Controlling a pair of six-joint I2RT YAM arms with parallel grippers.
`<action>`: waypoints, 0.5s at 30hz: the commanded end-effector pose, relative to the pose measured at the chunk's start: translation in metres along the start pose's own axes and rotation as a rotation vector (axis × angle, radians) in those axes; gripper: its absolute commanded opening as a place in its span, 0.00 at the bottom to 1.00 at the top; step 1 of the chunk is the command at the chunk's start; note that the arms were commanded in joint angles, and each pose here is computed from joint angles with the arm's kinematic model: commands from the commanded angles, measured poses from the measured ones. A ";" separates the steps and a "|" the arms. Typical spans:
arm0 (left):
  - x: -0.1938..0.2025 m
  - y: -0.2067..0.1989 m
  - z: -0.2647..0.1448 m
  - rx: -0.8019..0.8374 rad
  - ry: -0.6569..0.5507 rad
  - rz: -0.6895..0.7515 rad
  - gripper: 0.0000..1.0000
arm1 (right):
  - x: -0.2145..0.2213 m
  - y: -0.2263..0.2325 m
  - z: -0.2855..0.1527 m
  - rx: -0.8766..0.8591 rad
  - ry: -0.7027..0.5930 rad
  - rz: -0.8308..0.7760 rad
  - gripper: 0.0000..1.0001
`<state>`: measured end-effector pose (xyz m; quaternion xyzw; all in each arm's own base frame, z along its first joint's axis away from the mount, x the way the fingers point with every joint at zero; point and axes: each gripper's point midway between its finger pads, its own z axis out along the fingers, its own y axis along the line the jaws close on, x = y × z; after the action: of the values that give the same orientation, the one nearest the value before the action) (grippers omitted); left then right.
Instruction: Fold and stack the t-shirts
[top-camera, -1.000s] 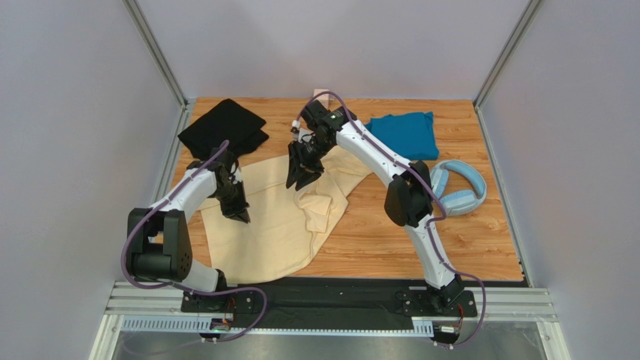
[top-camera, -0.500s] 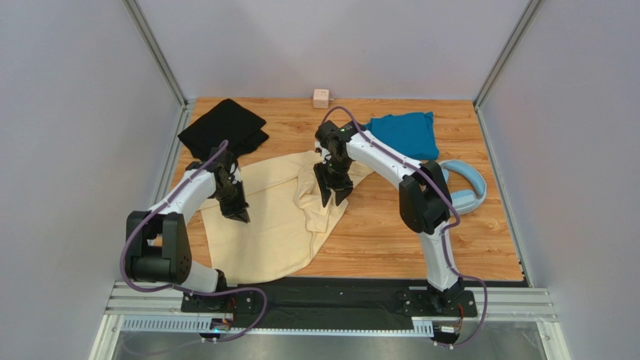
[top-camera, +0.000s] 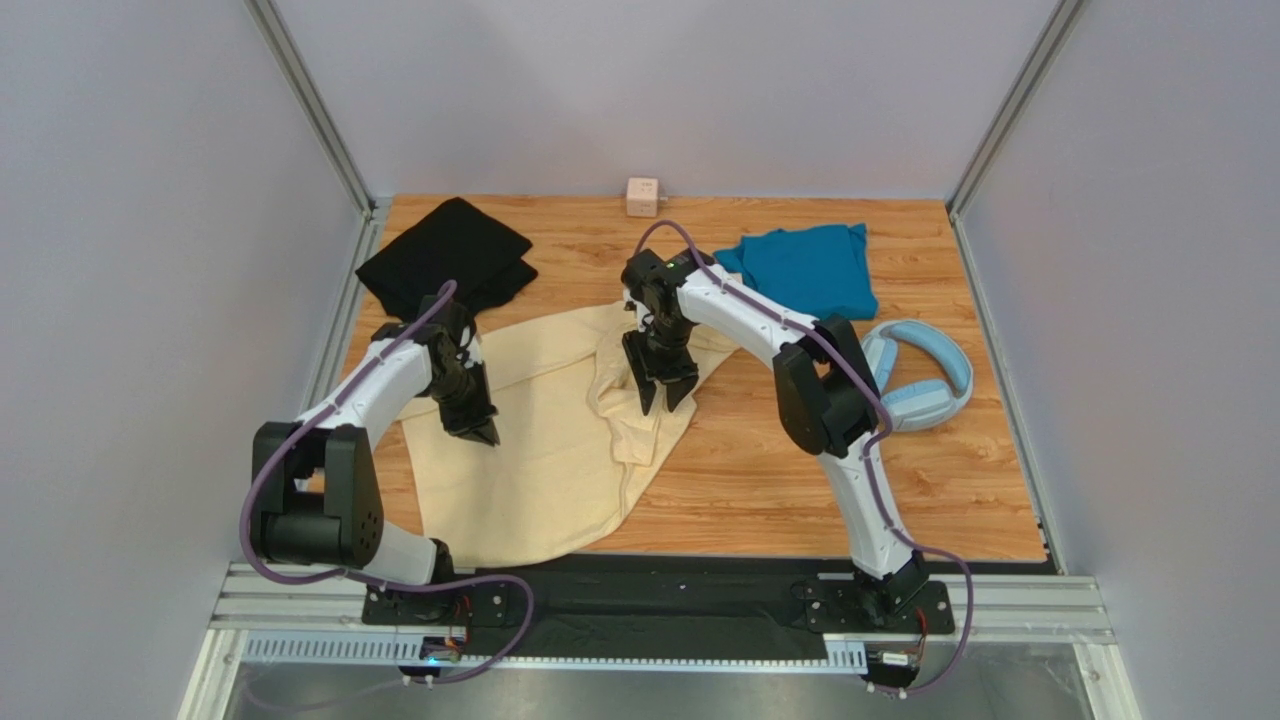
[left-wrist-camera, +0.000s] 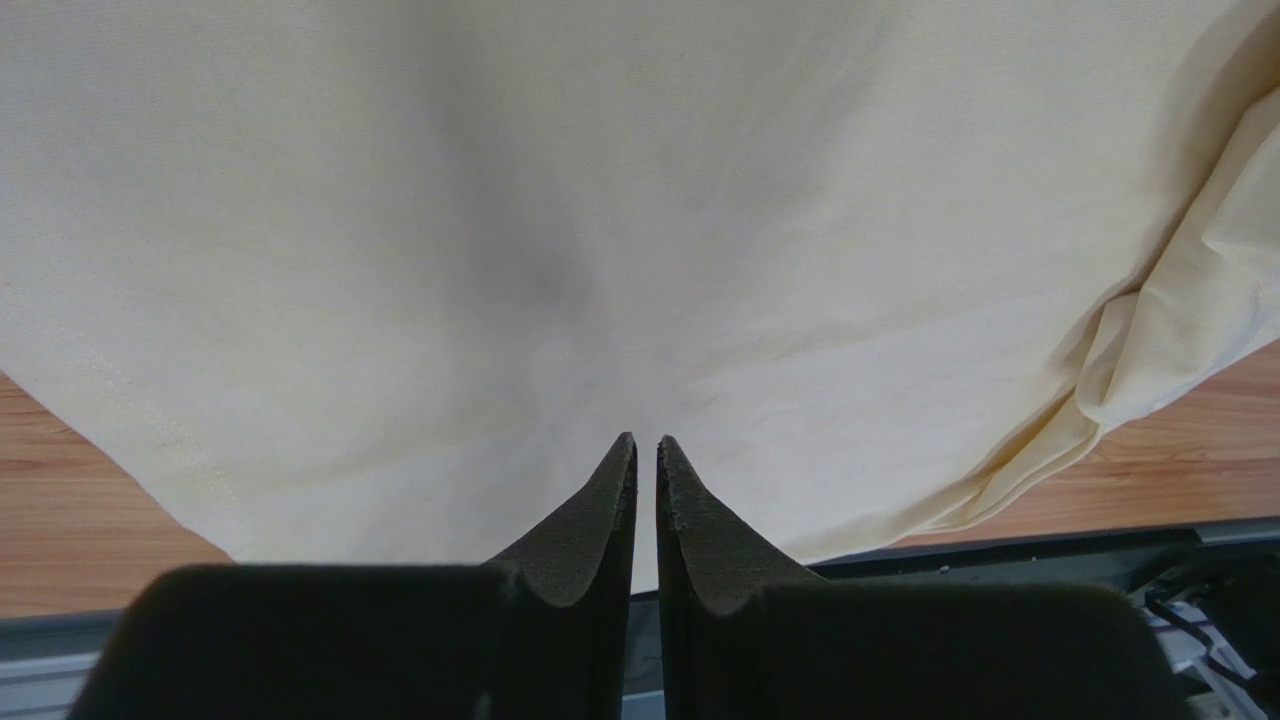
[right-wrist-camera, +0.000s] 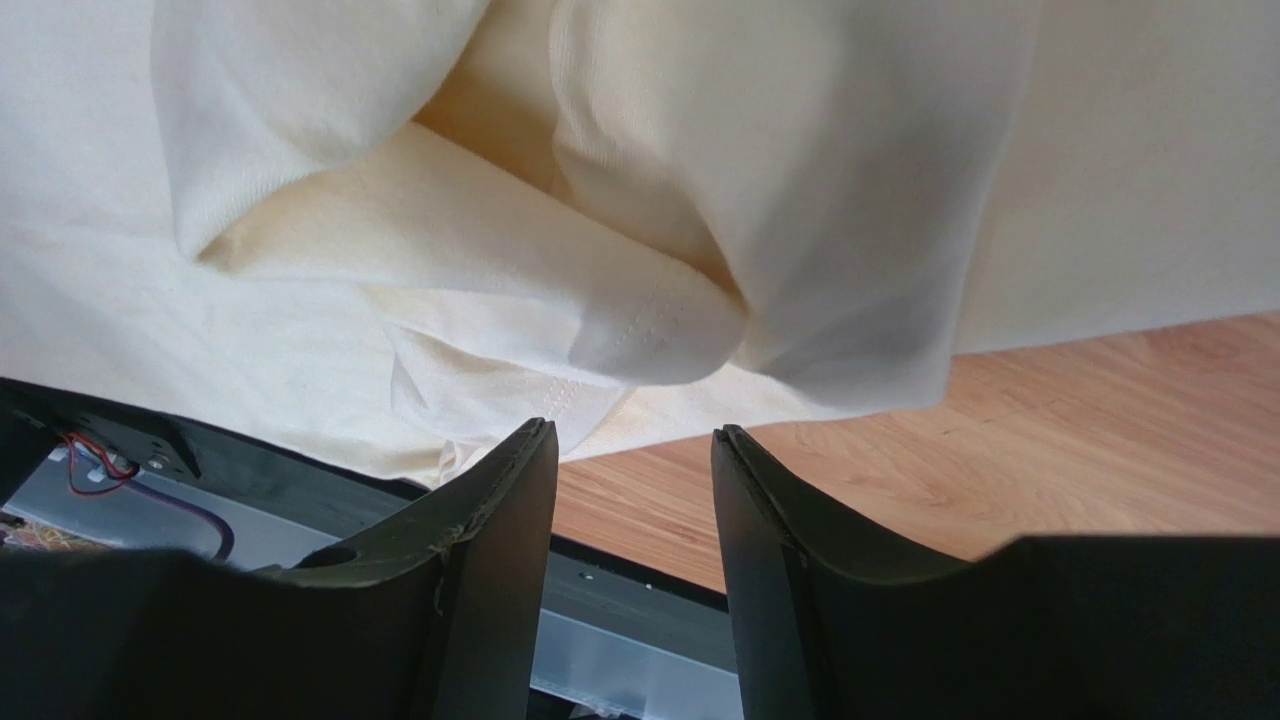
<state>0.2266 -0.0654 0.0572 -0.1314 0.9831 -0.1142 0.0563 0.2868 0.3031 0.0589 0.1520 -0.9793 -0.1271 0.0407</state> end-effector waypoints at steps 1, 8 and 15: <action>0.002 0.001 0.000 -0.005 0.003 0.006 0.15 | -0.021 -0.001 0.001 0.016 -0.061 -0.033 0.48; 0.002 0.001 0.000 -0.008 0.010 0.008 0.15 | -0.030 -0.003 0.005 0.001 -0.065 -0.026 0.47; 0.001 0.003 0.001 -0.020 0.017 0.015 0.15 | -0.033 0.000 0.008 -0.024 -0.064 -0.021 0.34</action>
<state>0.2254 -0.0652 0.0554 -0.1301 0.9837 -0.1127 0.0513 0.3041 0.3057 0.0476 0.1539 -0.9798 -0.1250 0.0275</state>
